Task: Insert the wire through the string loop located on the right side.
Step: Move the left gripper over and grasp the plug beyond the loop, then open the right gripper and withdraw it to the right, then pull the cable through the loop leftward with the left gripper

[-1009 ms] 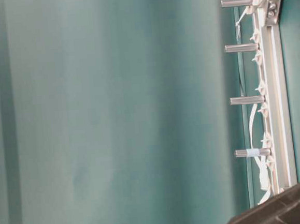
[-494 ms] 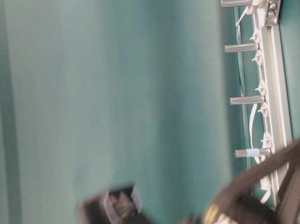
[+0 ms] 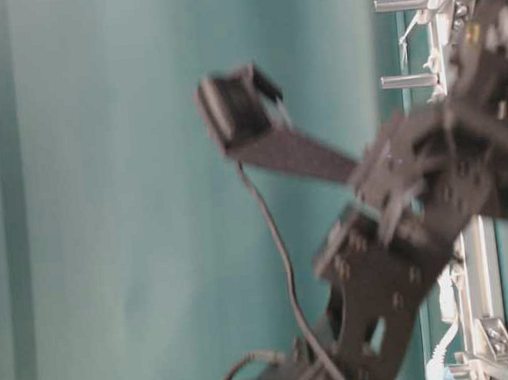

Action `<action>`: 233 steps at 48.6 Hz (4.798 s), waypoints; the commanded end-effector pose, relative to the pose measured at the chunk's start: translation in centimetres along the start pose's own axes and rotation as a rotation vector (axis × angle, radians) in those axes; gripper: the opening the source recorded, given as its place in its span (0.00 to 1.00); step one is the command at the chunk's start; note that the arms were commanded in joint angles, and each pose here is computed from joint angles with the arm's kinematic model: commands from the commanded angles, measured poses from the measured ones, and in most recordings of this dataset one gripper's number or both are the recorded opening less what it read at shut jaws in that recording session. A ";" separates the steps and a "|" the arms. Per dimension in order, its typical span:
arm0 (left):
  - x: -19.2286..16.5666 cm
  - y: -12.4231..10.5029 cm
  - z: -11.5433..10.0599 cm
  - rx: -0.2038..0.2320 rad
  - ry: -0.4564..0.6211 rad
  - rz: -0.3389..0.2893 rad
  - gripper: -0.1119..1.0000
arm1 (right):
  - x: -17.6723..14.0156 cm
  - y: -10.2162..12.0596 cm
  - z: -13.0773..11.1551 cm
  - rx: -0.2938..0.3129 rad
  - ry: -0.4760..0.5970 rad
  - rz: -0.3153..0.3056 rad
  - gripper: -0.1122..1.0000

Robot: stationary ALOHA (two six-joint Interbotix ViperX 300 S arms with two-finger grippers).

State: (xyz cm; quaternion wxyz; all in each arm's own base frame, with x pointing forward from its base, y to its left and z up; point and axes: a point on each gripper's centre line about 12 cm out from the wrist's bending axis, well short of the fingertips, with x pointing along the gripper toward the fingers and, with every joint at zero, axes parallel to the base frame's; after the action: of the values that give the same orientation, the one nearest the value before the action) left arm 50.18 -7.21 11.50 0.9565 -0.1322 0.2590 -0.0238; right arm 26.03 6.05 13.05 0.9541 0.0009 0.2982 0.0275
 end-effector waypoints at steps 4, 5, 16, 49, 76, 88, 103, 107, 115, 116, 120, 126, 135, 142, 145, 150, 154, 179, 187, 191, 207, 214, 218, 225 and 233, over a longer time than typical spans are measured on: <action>0.8 0.3 2.8 0.014 -0.068 -0.002 0.78 | 0.0 0.0 0.5 0.000 -0.022 -0.004 0.20; 0.8 0.4 2.9 0.014 -0.071 0.000 0.78 | 0.0 0.0 0.5 0.000 -0.022 -0.004 0.20; 0.8 0.8 3.6 0.008 -0.085 0.007 0.75 | -0.1 -0.1 0.3 0.000 -0.017 -0.004 0.20; 0.3 0.0 3.6 0.004 -0.074 -0.005 0.30 | -0.4 0.0 0.7 0.009 -0.033 0.003 0.20; 0.0 -0.5 3.7 0.007 -0.065 -0.012 0.30 | -0.9 -0.4 0.2 0.091 -0.045 -0.007 0.20; 0.0 -0.6 3.5 0.009 -0.056 -0.011 0.30 | -1.3 -0.5 -0.4 0.085 -0.033 -0.006 0.22; -0.3 -0.7 3.7 0.010 -0.059 -0.013 0.30 | -3.6 -1.1 -2.0 0.077 -0.041 0.011 0.84; -0.4 -0.8 3.5 0.009 -0.054 -0.013 0.30 | -4.3 -1.2 -2.1 0.075 -0.055 0.021 0.85; -0.6 -0.7 3.5 0.009 -0.051 -0.012 0.30 | -5.8 -1.5 -2.5 0.084 -0.096 0.035 0.85; -0.6 -0.7 3.4 0.009 -0.049 -0.012 0.30 | -5.9 -1.6 -2.5 0.086 -0.101 0.036 0.85; -0.6 -0.7 3.4 0.009 -0.049 -0.012 0.30 | -6.4 -1.6 -2.5 0.090 -0.121 0.040 0.85; -0.6 -0.7 3.4 0.014 -0.049 -0.012 0.30 | -6.6 -1.7 -2.4 0.093 -0.131 0.042 0.85; -0.9 -0.7 3.4 0.015 -0.045 -0.011 0.30 | -6.3 -1.7 -2.6 0.090 -0.117 0.037 0.85; -2.4 -0.6 3.6 0.014 -0.022 -0.001 0.30 | -6.1 -1.7 -2.6 0.086 -0.111 0.034 0.85; -3.2 -0.5 3.5 0.014 -0.008 0.004 0.30 | -6.1 -1.7 -2.7 0.086 -0.107 0.033 0.85; -4.7 -0.3 2.9 0.014 0.026 0.013 0.30 | -6.0 -1.7 -2.6 0.085 -0.111 0.029 0.85; -6.1 -0.1 2.1 0.011 0.059 0.020 0.30 | -6.0 -1.7 -2.3 0.087 -0.125 0.026 0.85; -14.6 0.9 -2.3 -0.017 0.218 0.059 0.30 | -5.5 -1.6 -2.3 0.082 -0.109 0.019 0.85; -16.9 1.2 -3.1 -0.033 0.247 0.069 0.30 | -5.5 -1.6 -2.3 0.082 -0.107 0.018 0.85; -17.8 1.3 -3.7 -0.048 0.273 0.076 0.30 | -5.5 -1.6 -2.3 0.082 -0.107 0.018 0.85; -21.4 1.3 -6.7 -0.122 0.363 0.095 0.30 | -5.5 -1.6 -2.4 0.081 -0.104 0.018 0.85; -21.9 1.3 -7.7 -0.143 0.381 0.098 0.30 | -5.5 -1.6 -2.4 0.081 -0.104 0.018 0.85; -22.1 1.0 -8.6 -0.133 0.407 0.094 0.30 | -5.5 -1.7 -2.5 0.081 -0.103 0.017 0.85; -22.1 0.9 -9.6 -0.122 0.433 0.091 0.30 | -5.5 -1.7 -2.5 0.080 -0.103 0.017 0.85; -21.7 1.0 -10.1 -0.120 0.450 0.098 0.30 | -5.5 -1.7 -2.5 0.079 -0.107 0.015 0.85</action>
State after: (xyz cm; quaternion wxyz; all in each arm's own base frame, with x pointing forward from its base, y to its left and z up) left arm 25.92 -6.03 13.20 0.8630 -0.1630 0.4780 0.0108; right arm 19.78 3.98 13.54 0.9643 0.0423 0.2604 0.0238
